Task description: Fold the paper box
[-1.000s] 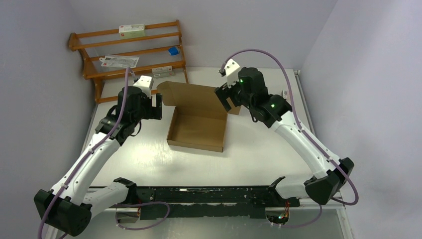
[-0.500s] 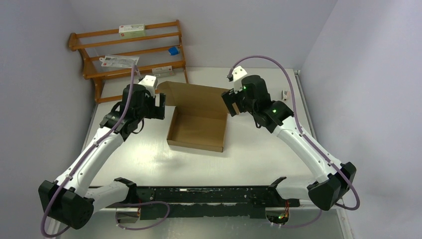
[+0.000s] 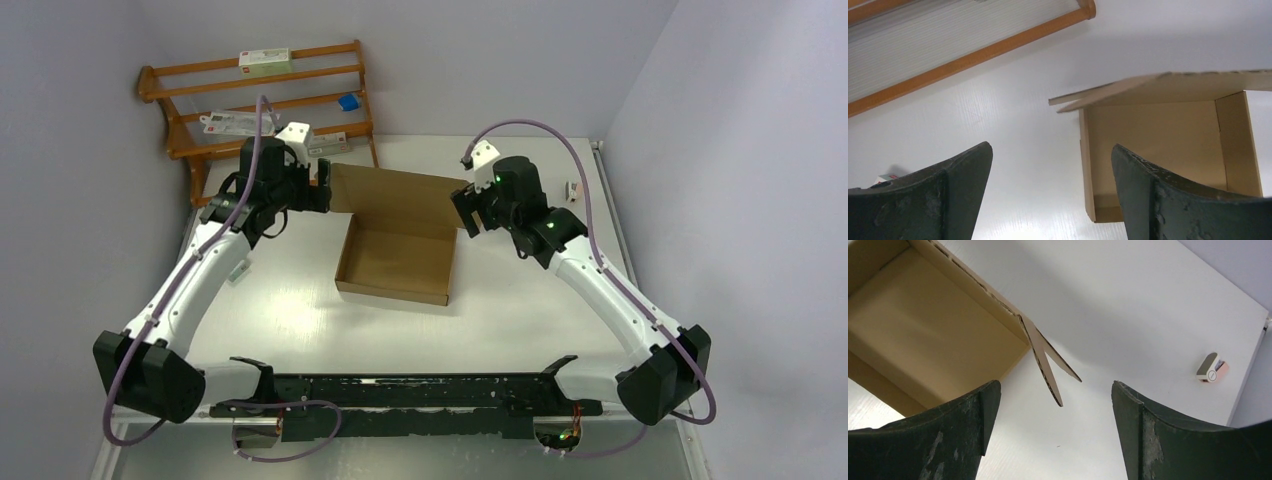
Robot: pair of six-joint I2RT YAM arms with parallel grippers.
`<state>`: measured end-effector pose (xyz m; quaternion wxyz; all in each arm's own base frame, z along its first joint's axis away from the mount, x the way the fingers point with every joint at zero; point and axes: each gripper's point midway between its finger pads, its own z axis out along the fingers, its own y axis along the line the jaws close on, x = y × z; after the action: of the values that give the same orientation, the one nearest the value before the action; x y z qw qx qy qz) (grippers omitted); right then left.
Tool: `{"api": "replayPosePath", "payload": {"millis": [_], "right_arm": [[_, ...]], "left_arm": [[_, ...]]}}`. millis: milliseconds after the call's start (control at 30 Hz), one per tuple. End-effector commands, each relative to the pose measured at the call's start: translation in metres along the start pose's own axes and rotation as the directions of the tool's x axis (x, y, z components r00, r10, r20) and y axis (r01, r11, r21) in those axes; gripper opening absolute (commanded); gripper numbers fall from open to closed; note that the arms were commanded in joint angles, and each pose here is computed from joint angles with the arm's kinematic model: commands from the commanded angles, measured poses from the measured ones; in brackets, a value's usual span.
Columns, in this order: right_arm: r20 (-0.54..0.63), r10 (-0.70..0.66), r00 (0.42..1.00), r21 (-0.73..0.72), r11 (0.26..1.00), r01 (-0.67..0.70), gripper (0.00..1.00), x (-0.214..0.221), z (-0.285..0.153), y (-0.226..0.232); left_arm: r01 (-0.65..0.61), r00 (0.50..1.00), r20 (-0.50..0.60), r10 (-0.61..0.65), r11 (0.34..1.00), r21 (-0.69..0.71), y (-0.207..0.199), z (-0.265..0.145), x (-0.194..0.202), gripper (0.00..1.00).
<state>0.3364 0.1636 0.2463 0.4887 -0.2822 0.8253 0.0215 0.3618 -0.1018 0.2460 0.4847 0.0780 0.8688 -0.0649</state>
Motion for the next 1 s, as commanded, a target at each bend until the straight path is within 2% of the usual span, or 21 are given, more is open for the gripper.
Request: {"api": "replayPosePath", "payload": {"millis": [0, 167, 300, 633, 967], "right_arm": [[0.058, -0.031, 0.998, -0.043, 0.999, 0.034, 0.84, -0.006, 0.006, 0.003], [0.049, -0.046, 0.998, -0.059, 0.997, 0.049, 0.82, -0.003, 0.009, 0.005], [0.057, -0.046, 0.997, -0.06, 0.997, 0.049, 0.81, -0.004, 0.008, 0.005], [0.053, -0.033, 0.998, -0.071, 0.997, 0.037, 0.72, -0.006, 0.012, 0.008], [0.071, -0.023, 0.997, -0.106, 0.994, 0.031, 0.58, -0.01, 0.009, 0.014]], "left_arm": [[-0.014, 1.0, 0.002, 0.014, 0.997, 0.076, 0.006, 0.007, -0.012, 0.93], [0.027, 1.0, -0.015, -0.025, 0.975, 0.219, 0.007, 0.022, -0.006, 0.88], [-0.009, 0.999, -0.026, 0.018, 0.956, 0.293, 0.0, 0.027, -0.006, 0.85], [-0.012, 0.999, -0.026, 0.021, 0.953, 0.303, 0.0, 0.035, -0.008, 0.85], [-0.009, 0.999, -0.033, 0.022, 0.938, 0.347, -0.007, 0.037, -0.008, 0.84]]}}
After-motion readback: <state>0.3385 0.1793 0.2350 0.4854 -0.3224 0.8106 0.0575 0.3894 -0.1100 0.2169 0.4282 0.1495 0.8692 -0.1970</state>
